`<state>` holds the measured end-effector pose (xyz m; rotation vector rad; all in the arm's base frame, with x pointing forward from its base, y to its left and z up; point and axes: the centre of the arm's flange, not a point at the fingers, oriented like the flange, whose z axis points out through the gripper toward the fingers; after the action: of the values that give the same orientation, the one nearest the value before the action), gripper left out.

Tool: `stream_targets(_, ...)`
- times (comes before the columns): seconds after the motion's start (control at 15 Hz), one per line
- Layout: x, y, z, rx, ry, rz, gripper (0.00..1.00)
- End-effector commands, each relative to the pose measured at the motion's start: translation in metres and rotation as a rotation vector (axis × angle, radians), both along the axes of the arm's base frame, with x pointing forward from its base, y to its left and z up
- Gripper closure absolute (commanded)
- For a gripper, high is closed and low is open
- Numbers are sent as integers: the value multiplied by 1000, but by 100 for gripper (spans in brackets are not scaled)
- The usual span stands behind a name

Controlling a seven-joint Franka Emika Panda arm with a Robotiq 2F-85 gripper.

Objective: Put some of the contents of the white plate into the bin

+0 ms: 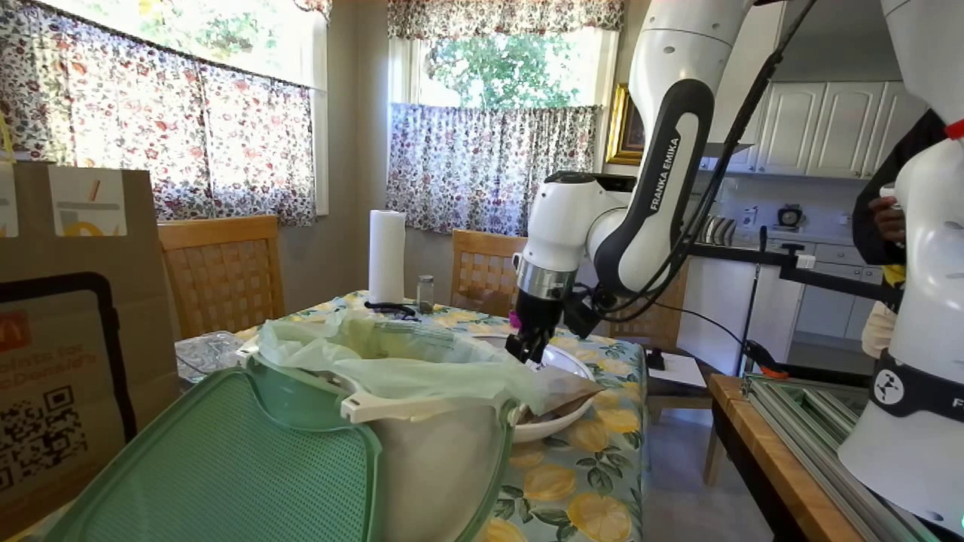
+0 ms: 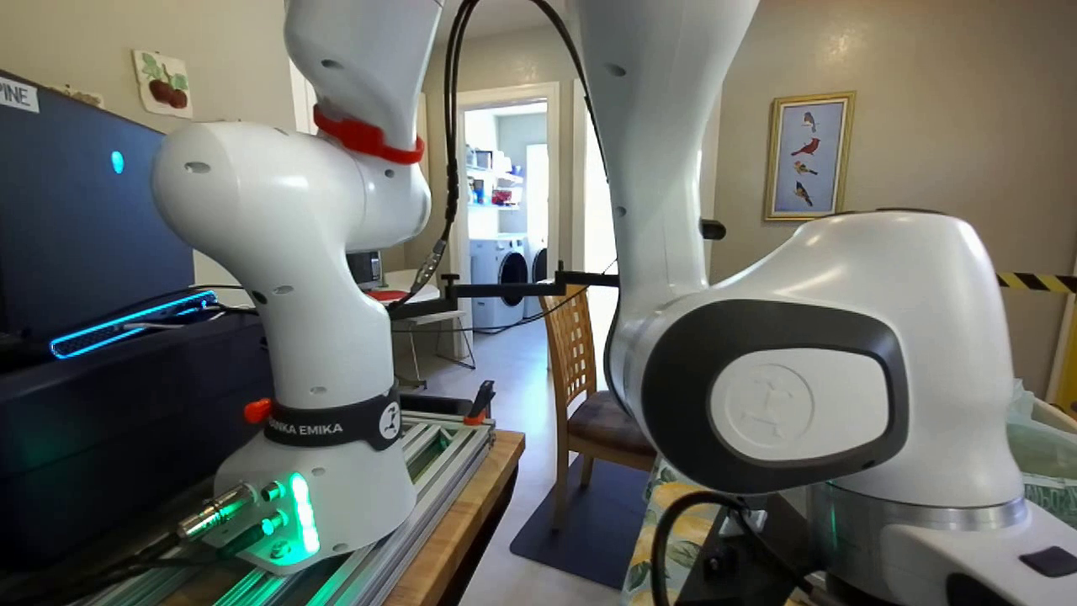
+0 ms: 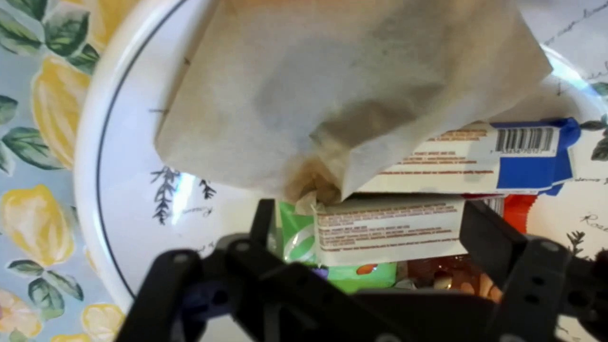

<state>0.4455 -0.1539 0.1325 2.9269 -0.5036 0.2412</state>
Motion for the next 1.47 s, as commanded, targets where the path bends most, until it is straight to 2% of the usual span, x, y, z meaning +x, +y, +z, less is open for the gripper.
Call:
stream_targets(0.0, 3, -1, -3, -5, 9, 3, 0)
stream_targets(0.07, 6, -1, -5, -7, 12, 6, 0)
stream_targets(0.13, 8, -5, -5, -36, -38, -51, 0)
stream_targets(0.33, 12, -25, 4, -54, -128, -184, 0)
stream_targets(0.53, 13, -38, 11, -38, -177, -314, 0)
stream_targets(0.93, 20, -36, -6, 89, -193, -533, 0)
stream_targets(1.13, 24, -27, -14, 147, -190, -582, 0)
stream_targets(1.33, 25, -23, -17, 170, -175, -599, 0)
stream_targets(1.4, 25, -23, -18, 171, -174, -598, 3)
